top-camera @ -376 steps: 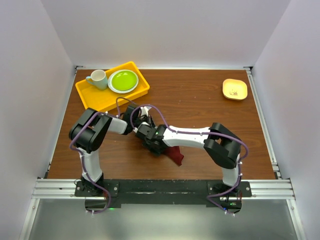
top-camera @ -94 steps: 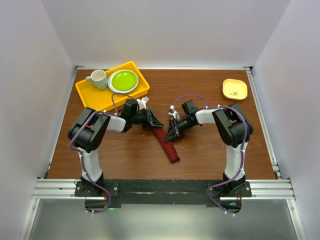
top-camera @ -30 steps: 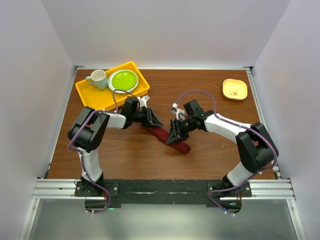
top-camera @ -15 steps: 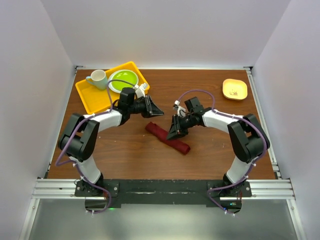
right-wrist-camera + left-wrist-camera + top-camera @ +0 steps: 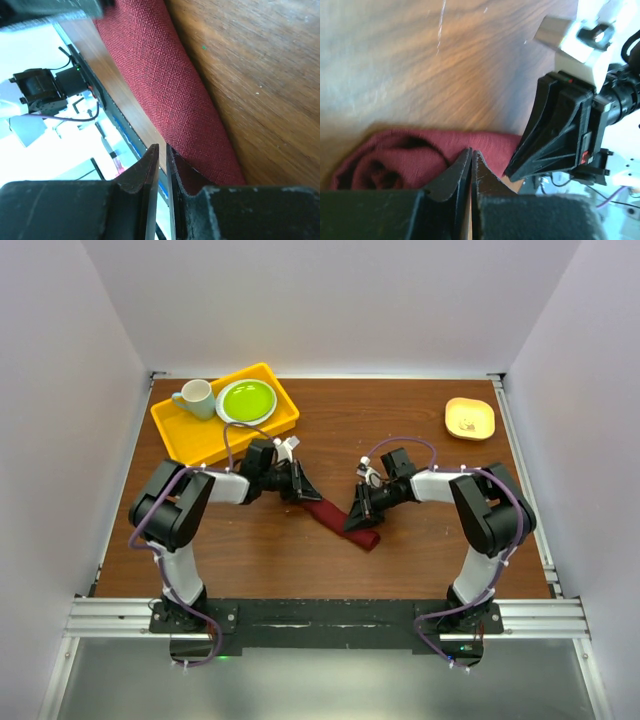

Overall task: Fold the napkin, place the utensils inside, and roll it up
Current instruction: Roll the napkin with the utensil

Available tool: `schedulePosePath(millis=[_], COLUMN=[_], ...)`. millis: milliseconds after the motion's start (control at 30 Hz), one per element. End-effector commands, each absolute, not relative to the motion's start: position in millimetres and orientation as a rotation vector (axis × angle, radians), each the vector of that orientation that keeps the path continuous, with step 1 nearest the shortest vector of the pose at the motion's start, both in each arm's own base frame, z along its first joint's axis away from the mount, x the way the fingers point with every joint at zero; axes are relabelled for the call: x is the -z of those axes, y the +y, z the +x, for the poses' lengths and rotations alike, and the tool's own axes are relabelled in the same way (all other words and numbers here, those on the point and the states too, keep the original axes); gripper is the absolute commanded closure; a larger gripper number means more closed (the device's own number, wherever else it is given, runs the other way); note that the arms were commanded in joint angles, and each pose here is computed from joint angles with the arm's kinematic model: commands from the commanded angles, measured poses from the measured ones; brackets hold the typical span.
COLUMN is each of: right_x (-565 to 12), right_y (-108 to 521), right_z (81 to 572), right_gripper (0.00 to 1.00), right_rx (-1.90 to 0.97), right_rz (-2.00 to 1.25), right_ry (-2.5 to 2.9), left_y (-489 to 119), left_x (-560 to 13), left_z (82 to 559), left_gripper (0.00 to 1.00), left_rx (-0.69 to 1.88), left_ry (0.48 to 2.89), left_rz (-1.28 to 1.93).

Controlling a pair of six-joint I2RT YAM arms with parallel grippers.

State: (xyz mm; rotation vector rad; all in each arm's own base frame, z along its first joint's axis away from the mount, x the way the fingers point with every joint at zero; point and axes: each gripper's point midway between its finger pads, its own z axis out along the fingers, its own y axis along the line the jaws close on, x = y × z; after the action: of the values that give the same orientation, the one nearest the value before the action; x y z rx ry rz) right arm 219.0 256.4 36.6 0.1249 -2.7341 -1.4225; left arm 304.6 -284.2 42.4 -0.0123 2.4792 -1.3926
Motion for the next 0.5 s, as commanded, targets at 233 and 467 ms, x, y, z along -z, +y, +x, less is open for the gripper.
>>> schedulePosePath(millis=[233,467], right_x=[-96.8,-52.3], right_y=[266.8,243.6], right_z=[242.9,219.1], right_gripper=[0.83,0.84], right_rx=[1.570,1.455], right_rz=[0.218,0.125], right_ry=[-2.788,-2.782], left_y=[-297.1,-285.6], left_x=[-108.7,-64.9], left_z=[321.3,312.0], left_gripper=[0.92,0.92], left_rx=[1.450,1.406], left_ry=[2.315,2.404], left_rz=[0.113,0.073])
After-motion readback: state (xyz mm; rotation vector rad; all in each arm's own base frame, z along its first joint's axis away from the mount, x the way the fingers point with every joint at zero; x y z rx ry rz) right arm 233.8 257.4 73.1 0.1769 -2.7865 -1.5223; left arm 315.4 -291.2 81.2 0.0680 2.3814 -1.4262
